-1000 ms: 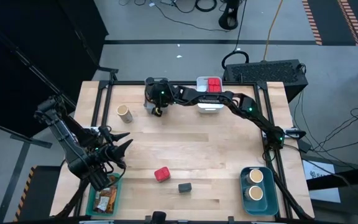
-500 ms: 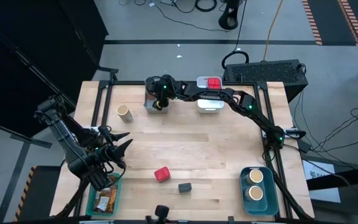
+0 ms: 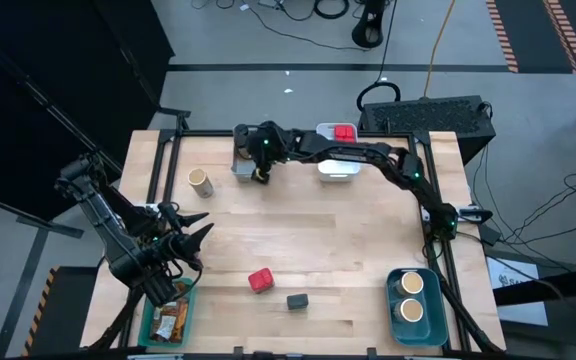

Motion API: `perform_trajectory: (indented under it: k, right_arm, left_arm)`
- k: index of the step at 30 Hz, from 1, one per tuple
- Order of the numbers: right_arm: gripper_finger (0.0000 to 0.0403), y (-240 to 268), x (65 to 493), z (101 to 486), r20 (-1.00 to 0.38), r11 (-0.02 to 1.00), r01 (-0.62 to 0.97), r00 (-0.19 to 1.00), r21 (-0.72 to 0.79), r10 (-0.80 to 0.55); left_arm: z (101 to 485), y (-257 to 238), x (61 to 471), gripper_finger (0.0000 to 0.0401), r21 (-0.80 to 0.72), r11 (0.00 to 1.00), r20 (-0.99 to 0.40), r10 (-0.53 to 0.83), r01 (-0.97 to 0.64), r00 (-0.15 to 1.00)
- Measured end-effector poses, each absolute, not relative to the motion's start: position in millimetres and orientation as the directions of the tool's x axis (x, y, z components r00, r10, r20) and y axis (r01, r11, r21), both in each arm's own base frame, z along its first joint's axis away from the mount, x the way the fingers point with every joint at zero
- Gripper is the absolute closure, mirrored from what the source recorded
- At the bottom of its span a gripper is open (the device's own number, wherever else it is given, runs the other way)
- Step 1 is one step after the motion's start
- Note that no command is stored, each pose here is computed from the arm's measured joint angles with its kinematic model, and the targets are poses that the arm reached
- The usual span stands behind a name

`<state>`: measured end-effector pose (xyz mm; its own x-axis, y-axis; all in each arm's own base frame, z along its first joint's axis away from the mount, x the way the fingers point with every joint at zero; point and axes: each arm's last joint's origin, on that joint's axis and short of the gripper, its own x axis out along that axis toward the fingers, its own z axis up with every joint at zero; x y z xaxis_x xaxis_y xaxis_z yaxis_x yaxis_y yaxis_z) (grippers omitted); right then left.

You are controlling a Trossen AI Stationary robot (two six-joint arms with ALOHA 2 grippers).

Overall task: Sort spices by type
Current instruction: Put the red spice can into the white bin

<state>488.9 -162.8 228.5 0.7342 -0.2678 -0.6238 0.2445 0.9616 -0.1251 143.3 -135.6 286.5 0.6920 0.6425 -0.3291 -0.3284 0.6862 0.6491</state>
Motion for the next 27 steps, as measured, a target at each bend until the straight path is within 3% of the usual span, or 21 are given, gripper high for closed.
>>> perform_trajectory:
  k: [7,18,27]
  right_arm:
    - [0.0403,-108.2,479.4,250.7,-0.719,0.983,0.135,0.670,-0.125,-0.184]
    - [0.0403,-10.0,457.7,268.6,-0.837,0.986,0.090,0.520,-0.143,-0.169]
    - [0.0403,80.5,436.3,292.7,-0.828,0.995,-0.044,0.560,-0.084,-0.045]
  left_arm:
    - [286.4,-136.4,144.0,0.0257,0.639,0.692,-0.326,0.639,-0.336,0.696]
    - [284.9,-140.0,146.6,0.0257,0.586,0.730,-0.353,0.621,-0.352,0.700]
    - [283.5,-140.4,146.2,0.0257,0.573,0.748,-0.401,0.613,-0.336,0.681]
